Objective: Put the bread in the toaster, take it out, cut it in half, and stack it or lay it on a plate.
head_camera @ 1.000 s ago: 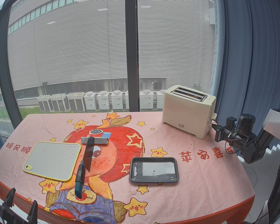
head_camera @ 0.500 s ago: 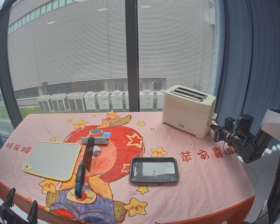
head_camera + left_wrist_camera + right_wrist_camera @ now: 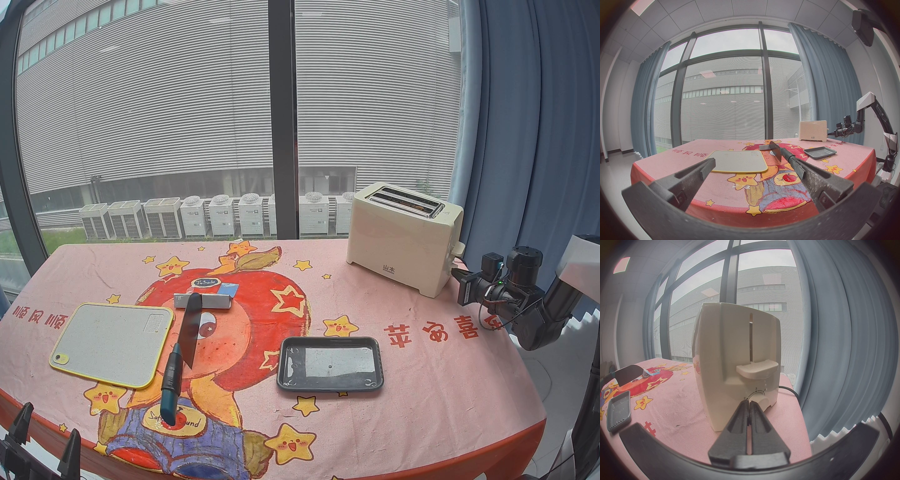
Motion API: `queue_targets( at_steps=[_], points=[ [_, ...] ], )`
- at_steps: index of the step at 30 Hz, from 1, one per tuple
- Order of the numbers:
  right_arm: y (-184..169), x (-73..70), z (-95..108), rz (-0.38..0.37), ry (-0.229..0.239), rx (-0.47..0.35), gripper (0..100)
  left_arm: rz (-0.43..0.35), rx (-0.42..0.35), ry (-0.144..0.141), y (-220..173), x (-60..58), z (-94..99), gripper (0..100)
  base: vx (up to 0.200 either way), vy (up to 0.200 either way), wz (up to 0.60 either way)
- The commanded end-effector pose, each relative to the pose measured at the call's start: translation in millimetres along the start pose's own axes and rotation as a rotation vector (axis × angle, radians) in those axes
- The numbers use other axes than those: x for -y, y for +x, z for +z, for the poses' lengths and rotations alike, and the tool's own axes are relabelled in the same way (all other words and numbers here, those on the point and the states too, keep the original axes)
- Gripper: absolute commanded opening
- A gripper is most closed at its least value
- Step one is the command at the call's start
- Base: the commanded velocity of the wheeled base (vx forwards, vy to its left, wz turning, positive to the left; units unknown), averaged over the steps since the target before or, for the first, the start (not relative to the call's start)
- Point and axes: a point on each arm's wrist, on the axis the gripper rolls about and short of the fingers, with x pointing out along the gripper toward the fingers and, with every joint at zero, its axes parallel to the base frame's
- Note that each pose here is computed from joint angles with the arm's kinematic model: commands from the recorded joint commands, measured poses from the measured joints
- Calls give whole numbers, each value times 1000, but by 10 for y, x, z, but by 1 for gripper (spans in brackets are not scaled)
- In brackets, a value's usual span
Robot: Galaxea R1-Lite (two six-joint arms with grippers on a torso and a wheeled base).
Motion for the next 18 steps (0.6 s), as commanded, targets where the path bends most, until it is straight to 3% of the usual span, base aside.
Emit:
queue_targets(
  at_steps=[1,18],
  points=[
    [-5,3,-6,-1,0,-3,0,0,-1,0,1,1,-53,100,0,0,0],
    [7,-2,-41,-1,2,-13,0,0,-1,0,1,1,-53,100,0,0,0]
  ],
)
